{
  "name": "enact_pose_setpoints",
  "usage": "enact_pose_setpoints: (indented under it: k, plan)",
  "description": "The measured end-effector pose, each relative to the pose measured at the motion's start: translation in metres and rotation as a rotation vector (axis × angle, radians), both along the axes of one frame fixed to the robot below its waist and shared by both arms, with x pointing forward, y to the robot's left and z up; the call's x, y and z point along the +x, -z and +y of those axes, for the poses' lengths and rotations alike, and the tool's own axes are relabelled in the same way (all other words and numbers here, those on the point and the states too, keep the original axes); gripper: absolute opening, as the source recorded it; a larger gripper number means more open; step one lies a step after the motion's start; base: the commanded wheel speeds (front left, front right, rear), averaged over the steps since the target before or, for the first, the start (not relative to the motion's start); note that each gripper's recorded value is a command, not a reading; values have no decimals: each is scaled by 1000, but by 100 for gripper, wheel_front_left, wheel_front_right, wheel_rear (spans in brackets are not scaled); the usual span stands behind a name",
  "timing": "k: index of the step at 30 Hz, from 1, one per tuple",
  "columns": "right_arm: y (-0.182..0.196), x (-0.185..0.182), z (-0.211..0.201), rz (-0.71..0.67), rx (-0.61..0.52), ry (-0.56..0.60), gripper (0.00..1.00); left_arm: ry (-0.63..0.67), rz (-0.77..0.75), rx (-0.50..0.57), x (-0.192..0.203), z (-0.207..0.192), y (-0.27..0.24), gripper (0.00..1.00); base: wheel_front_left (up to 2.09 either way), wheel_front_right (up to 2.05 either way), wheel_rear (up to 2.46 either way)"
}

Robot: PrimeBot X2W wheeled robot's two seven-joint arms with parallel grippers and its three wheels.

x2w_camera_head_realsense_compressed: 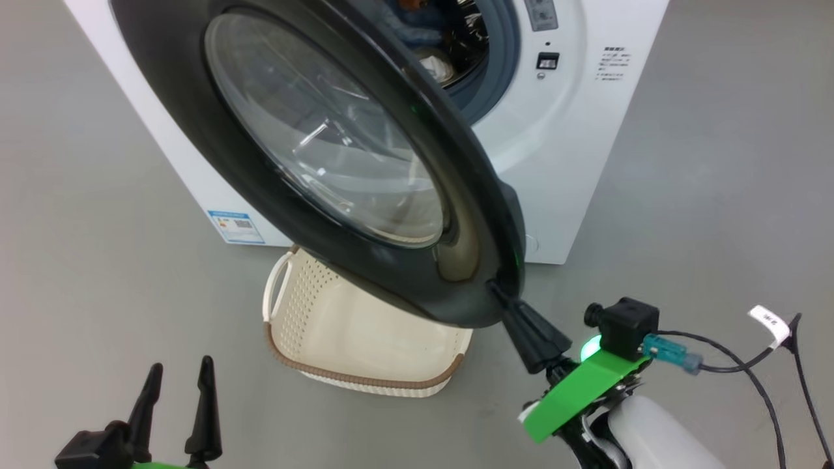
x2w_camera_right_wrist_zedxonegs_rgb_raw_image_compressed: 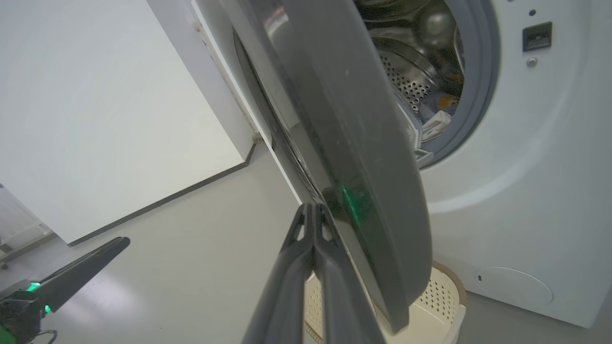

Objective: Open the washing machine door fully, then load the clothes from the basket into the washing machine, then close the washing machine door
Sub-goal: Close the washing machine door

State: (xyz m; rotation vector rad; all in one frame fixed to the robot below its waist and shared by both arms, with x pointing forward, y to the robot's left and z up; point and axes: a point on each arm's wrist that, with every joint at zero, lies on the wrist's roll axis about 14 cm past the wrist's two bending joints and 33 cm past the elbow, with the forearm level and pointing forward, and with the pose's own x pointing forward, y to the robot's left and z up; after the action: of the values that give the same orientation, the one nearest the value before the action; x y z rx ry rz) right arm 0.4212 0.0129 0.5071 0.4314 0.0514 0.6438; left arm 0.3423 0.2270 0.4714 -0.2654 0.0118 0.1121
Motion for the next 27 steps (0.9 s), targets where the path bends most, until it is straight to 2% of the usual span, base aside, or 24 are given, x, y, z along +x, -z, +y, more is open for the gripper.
enact_pose_setpoints:
  k: [8, 27]
  plan:
    - [-2, 26, -12, 4, 31, 74, 0, 0, -3, -1, 7, -1, -1, 100, 0, 0, 0]
    - [-22, 120, -47, -78, 70, 225, 0, 24, -17, 2, 39, -11, -3, 100, 0, 0, 0]
